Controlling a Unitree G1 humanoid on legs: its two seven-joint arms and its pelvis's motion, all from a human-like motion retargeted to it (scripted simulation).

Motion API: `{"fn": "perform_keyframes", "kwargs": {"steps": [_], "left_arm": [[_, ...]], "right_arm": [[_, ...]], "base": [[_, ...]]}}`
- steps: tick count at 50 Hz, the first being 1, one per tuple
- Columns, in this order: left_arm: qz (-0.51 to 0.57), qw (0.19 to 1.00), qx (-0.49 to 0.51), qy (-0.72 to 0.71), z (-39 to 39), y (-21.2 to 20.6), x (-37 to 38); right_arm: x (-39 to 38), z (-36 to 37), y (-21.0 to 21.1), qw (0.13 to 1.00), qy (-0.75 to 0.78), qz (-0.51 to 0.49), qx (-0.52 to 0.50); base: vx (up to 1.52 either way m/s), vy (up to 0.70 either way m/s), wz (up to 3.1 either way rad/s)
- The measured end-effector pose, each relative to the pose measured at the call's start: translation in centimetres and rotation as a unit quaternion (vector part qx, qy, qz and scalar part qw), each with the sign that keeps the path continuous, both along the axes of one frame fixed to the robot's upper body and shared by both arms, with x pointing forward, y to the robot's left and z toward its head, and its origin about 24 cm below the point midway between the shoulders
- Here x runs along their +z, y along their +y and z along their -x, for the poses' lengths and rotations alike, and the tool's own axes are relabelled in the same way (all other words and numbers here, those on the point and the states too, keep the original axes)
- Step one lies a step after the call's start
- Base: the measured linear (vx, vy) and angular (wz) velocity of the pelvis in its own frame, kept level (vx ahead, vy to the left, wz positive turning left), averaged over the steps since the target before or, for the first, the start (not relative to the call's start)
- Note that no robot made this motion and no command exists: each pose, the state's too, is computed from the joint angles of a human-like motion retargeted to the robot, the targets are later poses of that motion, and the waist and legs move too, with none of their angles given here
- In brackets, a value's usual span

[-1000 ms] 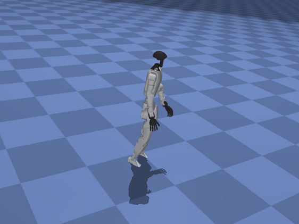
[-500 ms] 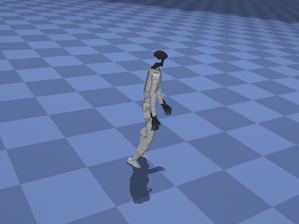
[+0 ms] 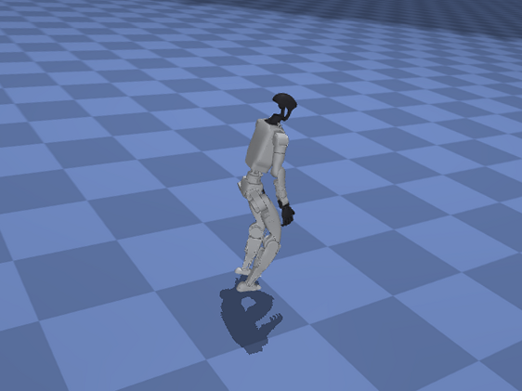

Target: Static pose

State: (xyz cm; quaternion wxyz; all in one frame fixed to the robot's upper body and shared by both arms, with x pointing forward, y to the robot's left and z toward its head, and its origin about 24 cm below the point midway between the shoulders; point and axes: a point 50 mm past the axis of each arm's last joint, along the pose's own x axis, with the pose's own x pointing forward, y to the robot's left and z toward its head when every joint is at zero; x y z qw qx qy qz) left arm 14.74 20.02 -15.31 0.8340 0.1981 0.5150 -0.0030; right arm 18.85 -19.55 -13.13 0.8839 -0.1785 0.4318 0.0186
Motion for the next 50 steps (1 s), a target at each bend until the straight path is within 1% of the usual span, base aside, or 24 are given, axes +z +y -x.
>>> {"fn": "perform_keyframes", "kwargs": {"steps": [5, 14, 30, 40, 50], "left_arm": [[0.027, 1.000, 0.012, 0.010, 0.0, 0.0, 0.0], [0.056, 0.998, 0.003, 0.012, -0.4, -0.2, 0.1], [0.082, 0.996, -0.014, -0.015, -2.4, -0.4, 1.0], [0.073, 0.997, -0.032, -0.006, -1.6, -0.5, 0.7], [0.045, 0.997, -0.052, -0.022, -3.0, 0.2, 1.4]], "right_arm": [[0.6, -1.1, -0.2, 1.000, -0.005, -0.018, -0.001], [1.5, -2.3, -0.9, 0.999, -0.013, -0.033, 0.020], [1.7, -2.1, -2.1, 0.998, 0.008, -0.041, 0.044], [1.3, -1.4, -2.0, 0.997, 0.020, -0.042, 0.060], [2.2, -2.7, -1.9, 0.996, -0.002, -0.024, 0.083]], "base": [[-0.22, -0.16, 0.86], [-0.20, -0.07, 0.52], [-0.15, -0.01, 0.35], [-0.10, -0.02, 0.27], [-0.11, -0.03, 0.13]]}}
